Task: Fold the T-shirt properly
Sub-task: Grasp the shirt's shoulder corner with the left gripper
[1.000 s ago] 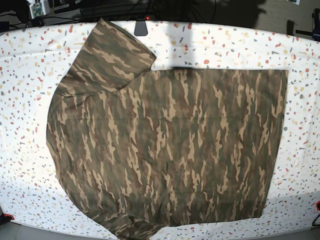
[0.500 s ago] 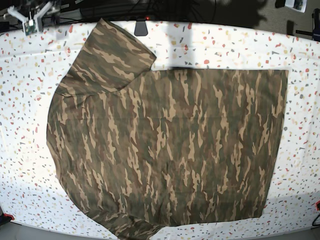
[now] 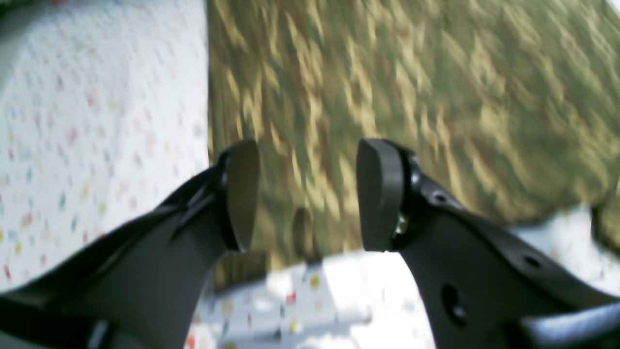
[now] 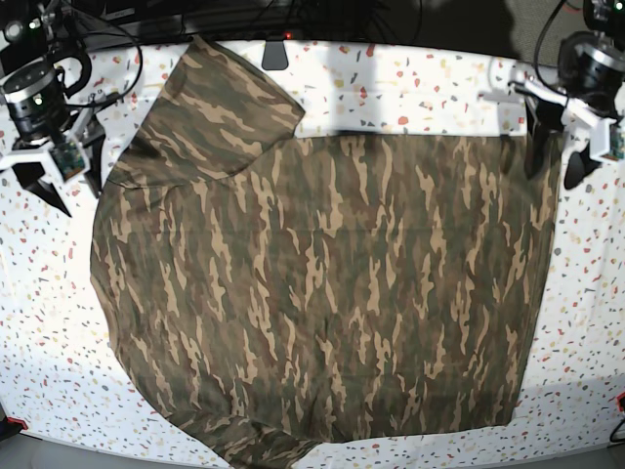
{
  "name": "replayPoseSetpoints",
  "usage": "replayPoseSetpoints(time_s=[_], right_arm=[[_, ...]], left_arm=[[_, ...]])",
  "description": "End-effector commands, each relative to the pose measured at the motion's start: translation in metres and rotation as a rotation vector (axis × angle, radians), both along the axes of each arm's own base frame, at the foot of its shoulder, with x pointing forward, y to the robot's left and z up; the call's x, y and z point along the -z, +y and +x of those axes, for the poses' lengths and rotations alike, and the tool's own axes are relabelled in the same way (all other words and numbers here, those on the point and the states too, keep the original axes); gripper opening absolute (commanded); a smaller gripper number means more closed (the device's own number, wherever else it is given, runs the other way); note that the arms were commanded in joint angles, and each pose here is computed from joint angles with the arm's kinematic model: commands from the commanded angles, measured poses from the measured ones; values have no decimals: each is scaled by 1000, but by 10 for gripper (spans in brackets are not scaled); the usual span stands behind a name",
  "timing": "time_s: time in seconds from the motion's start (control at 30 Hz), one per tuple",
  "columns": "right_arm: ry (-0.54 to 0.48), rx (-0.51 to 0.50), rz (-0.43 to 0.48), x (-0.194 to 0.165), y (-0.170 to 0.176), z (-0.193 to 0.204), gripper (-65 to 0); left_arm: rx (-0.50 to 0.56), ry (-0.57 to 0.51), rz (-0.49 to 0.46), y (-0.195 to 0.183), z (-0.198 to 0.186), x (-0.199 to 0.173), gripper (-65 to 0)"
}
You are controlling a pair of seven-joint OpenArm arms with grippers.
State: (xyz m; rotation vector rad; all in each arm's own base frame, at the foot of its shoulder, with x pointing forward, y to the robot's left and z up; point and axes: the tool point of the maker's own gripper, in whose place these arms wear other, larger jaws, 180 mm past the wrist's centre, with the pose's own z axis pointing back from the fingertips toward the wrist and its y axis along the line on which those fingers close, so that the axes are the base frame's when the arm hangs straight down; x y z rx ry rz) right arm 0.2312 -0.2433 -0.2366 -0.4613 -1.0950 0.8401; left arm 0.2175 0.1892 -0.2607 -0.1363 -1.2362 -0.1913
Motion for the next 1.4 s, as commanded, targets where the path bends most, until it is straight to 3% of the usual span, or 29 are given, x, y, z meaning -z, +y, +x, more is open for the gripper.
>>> replayPoseSetpoints(time_s=[0.0,0.13,0.2,0.33,0.5,0.73,0.87,1.03,1.27,1.37], right_arm=[[-10,-52,-55,-7,4,2,-387],[61,-137,-207,5,3,-3,-387],[81,-154,-223,8,4,-5,-387],[131,-190,-246,17,7,-11,-387],[141,-197,-247,18,7,-12,-387],[139,-196,-247,18,7,-12,-387],[140,-196,-246,18,7,-12,-387],[140,-196,-243,18,8,-12,-387],[140,-196,-243,18,8,-12,-387],[142,-196,-228,18,9,-12,-387]], left_arm=[[13,-54,13,-1,5,-14,-330],[219,-43,259,-15,7,-6,-330],[318,-29,355,-15,5,-4,-330],[411,-2,607,9,11,-4,-330],[559,3,714,27,14,10,-330],[846,108,933,46,-21,98,-330],[856,70,1070,59,-18,127,-330],[842,136,1159,82,-7,161,-330],[822,186,1134,85,-9,181,-336],[814,185,1115,84,-9,180,-442]])
